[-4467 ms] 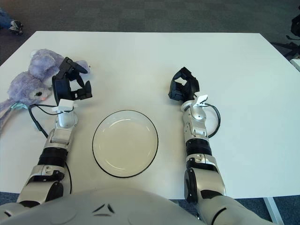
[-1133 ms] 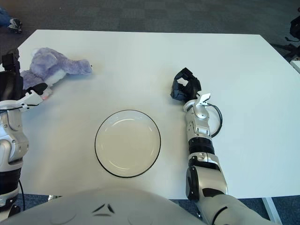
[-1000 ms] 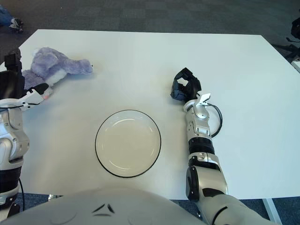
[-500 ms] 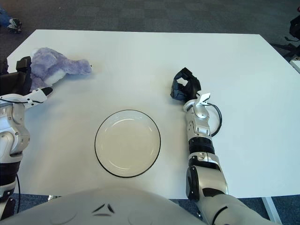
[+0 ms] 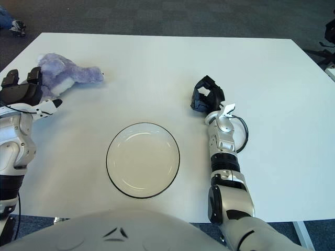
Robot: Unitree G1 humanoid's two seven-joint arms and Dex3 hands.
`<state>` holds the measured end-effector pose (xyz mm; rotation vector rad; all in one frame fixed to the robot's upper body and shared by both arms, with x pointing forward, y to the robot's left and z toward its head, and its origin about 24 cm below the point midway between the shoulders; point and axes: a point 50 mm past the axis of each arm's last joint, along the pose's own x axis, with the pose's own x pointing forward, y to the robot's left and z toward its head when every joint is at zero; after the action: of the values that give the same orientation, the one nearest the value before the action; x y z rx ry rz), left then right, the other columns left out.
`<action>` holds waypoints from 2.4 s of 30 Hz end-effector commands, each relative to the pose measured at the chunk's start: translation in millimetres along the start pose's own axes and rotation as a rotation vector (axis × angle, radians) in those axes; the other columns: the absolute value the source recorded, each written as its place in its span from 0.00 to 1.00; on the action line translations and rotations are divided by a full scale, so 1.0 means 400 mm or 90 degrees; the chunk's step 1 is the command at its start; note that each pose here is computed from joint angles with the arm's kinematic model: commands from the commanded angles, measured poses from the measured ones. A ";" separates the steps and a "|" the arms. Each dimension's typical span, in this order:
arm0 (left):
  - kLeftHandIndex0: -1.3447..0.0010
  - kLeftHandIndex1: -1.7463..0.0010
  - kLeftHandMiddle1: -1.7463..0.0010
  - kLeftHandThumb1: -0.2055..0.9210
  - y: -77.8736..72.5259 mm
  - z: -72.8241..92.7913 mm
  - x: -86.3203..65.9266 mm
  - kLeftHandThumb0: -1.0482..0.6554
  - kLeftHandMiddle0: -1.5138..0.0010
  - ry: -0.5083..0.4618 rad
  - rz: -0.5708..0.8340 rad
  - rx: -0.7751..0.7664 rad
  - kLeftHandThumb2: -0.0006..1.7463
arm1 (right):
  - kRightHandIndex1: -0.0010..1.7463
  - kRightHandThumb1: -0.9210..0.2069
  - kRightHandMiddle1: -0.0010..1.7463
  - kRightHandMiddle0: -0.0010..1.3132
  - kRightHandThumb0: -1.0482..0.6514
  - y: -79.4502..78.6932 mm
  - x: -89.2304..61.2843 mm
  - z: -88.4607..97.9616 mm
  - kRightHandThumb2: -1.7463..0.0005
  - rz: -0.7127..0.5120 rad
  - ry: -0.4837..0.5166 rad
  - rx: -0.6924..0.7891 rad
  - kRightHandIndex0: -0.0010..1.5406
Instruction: Put the doll into the plate.
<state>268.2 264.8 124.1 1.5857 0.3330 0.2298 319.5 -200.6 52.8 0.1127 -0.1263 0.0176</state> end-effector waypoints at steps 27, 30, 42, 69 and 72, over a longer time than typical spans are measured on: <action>1.00 0.98 0.91 1.00 -0.120 -0.007 0.086 0.03 0.97 0.135 0.023 -0.068 0.30 | 1.00 0.55 1.00 0.47 0.33 -0.005 -0.003 0.013 0.24 -0.015 0.000 0.006 0.78; 1.00 0.95 0.82 1.00 -0.128 -0.011 0.092 0.03 0.99 0.142 0.023 -0.066 0.29 | 1.00 0.55 1.00 0.47 0.33 -0.005 -0.003 0.013 0.24 -0.014 0.003 0.006 0.78; 1.00 0.89 0.44 0.98 -0.139 -0.016 0.105 0.04 1.00 0.143 0.026 -0.060 0.23 | 1.00 0.54 1.00 0.47 0.33 -0.008 -0.005 0.015 0.24 -0.015 0.004 0.005 0.78; 1.00 0.46 0.00 0.49 -0.122 -0.011 0.102 0.39 0.98 0.128 0.042 -0.131 0.61 | 1.00 0.54 1.00 0.47 0.33 -0.008 -0.006 0.020 0.24 -0.006 0.012 0.002 0.78; 1.00 0.41 0.00 0.49 -0.119 -0.010 0.100 0.43 0.94 0.124 0.046 -0.138 0.63 | 1.00 0.54 1.00 0.47 0.33 -0.008 -0.006 0.021 0.24 -0.006 0.013 0.001 0.78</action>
<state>307.5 284.8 89.7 1.3987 0.3319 0.5086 318.5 -200.6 60.5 0.1164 -0.1096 0.0216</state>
